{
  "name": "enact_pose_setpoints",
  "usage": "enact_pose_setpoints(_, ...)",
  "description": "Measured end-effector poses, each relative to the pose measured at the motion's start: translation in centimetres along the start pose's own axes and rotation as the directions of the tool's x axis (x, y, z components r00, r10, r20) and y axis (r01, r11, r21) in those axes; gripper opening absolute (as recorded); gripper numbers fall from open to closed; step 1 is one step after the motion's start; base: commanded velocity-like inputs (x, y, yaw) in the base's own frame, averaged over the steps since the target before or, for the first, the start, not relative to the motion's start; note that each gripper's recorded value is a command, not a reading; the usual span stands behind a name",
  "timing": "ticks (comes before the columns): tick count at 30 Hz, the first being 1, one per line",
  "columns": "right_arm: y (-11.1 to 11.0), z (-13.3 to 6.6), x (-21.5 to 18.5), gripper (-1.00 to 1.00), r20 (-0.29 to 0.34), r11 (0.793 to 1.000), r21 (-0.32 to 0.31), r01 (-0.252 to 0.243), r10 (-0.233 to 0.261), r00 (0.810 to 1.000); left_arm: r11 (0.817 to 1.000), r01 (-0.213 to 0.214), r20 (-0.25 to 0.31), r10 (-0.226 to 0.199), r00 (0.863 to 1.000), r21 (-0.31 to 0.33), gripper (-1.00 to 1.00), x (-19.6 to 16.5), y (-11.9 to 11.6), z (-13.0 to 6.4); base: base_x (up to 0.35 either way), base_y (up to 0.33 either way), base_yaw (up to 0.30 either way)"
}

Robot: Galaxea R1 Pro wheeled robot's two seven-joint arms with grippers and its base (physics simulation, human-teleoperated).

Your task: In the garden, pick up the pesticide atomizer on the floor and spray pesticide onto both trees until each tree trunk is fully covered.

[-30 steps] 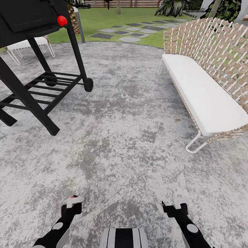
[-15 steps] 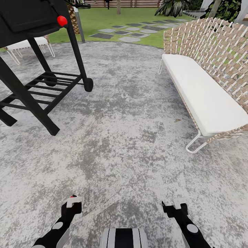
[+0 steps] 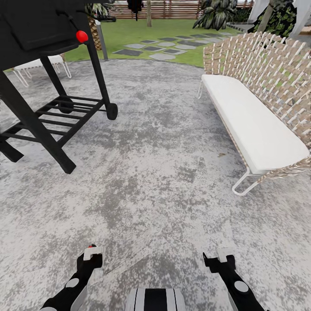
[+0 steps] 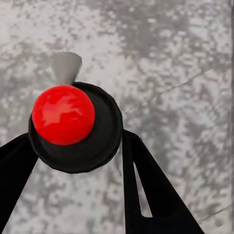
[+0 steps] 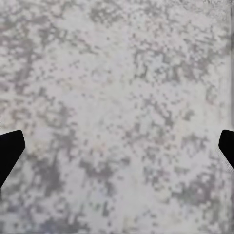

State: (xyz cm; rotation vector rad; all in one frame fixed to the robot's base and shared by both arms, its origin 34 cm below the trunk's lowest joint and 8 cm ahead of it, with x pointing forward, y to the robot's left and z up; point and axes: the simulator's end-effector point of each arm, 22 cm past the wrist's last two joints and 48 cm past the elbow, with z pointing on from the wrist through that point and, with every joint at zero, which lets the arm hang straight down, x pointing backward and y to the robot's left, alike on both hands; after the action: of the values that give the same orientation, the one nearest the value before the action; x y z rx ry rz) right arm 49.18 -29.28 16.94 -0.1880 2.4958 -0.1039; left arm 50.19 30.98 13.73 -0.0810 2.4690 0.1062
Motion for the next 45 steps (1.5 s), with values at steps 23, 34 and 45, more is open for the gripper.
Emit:
enact_pose_setpoints(23,-0.8,-1.7,-5.3,1.0,0.103,1.0,0.016,-0.005,0.003,0.995,1.0,0.009,0.092,-0.01,0.996,0.003,-1.0,-5.2,0.0,-1.4,0.0,0.0,0.0)
enact_pose_setpoints(34,-1.2,-2.6,-7.6,1.0,0.147,1.0,0.023,-0.007,0.004,0.989,1.0,0.013,0.134,-0.014,0.991,0.005,-1.0,-7.5,0.0,-2.2,0.0,0.0,0.0)
enact_pose_setpoints(45,-1.6,-3.7,-9.7,1.0,0.19,1.0,0.029,-0.011,0.005,0.982,1.0,0.017,0.176,-0.018,0.984,0.008,-1.0,-9.9,0.0,-3.3,0.0,0.0,0.0)
